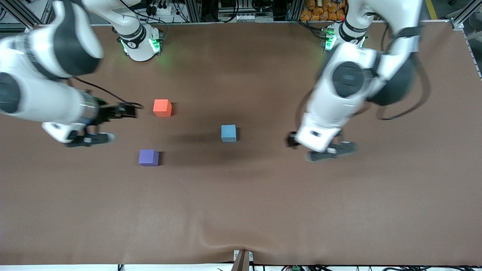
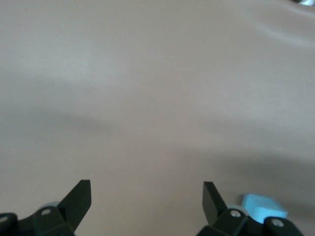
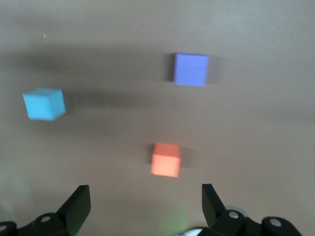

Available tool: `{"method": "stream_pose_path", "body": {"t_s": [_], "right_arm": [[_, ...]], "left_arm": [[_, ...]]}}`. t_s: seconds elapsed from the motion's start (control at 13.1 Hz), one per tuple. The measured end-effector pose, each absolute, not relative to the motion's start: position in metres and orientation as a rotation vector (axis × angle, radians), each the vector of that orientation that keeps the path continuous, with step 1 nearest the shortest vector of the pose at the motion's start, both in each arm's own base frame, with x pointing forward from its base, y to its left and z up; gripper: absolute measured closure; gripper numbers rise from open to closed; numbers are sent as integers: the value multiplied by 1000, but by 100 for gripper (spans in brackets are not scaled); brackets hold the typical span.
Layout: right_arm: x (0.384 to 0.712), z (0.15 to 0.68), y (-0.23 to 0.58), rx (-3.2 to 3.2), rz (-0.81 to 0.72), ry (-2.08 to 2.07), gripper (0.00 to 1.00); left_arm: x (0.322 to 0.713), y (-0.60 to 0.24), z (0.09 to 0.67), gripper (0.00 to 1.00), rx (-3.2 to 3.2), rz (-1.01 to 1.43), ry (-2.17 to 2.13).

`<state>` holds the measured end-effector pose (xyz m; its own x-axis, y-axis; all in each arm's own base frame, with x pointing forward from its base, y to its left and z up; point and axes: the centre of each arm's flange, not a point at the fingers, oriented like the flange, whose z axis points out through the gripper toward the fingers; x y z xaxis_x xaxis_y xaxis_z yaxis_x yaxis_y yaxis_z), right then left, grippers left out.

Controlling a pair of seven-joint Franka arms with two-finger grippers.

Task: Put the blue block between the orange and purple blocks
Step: 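Grasp the blue block with the right gripper while the left gripper withdraws, then carry the blue block with the right gripper between orange and purple blocks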

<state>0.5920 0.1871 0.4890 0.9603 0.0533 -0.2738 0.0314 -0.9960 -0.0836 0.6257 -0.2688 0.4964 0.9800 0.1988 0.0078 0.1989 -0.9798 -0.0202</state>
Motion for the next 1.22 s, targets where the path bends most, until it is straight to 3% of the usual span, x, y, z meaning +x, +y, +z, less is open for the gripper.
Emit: {"method": "stream_pose_path", "body": {"t_s": [0.54, 0.99, 1.22], "right_arm": [[570, 374, 379, -2970, 298, 176, 0], [539, 273, 426, -2981, 207, 137, 0], [526, 241, 440, -2997, 211, 105, 0]], "left_arm": [[629, -84, 517, 0, -3126, 90, -107], [574, -28, 528, 0, -3023, 134, 100], [566, 11, 535, 0, -2997, 141, 221]]}}
